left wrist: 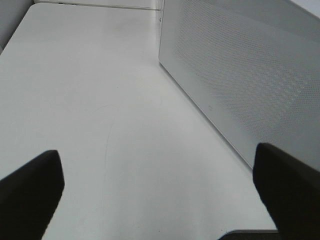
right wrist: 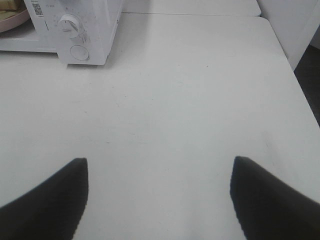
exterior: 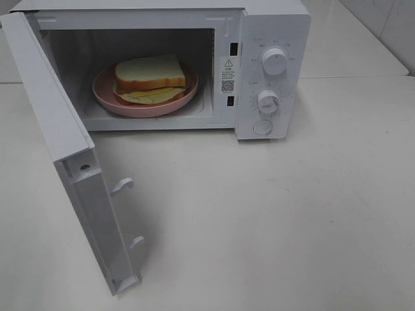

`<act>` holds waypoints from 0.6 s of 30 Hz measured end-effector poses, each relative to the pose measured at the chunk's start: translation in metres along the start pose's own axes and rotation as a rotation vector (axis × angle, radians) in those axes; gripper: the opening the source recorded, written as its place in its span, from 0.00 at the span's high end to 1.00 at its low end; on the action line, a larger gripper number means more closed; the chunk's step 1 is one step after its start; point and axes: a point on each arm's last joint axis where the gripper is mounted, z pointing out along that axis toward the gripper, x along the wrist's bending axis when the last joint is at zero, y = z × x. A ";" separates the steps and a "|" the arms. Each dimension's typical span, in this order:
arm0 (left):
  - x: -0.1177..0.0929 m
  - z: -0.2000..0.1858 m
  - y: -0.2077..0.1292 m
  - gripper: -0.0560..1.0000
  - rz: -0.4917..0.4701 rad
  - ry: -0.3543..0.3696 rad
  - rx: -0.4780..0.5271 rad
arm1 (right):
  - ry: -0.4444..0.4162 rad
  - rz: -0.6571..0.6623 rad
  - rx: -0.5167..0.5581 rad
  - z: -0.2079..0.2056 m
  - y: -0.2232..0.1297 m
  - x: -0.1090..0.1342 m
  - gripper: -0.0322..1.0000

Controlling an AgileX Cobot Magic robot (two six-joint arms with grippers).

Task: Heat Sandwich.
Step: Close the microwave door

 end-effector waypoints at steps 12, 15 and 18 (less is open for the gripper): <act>0.000 0.000 0.000 0.03 0.000 0.000 0.000 | 0.000 0.000 0.000 0.000 0.000 0.000 0.24; 0.000 0.000 0.000 0.03 0.000 0.000 0.000 | 0.000 0.000 0.000 0.000 0.000 0.000 0.24; 0.000 0.000 0.000 0.03 0.000 0.000 0.000 | 0.000 0.000 0.000 0.000 0.000 0.000 0.24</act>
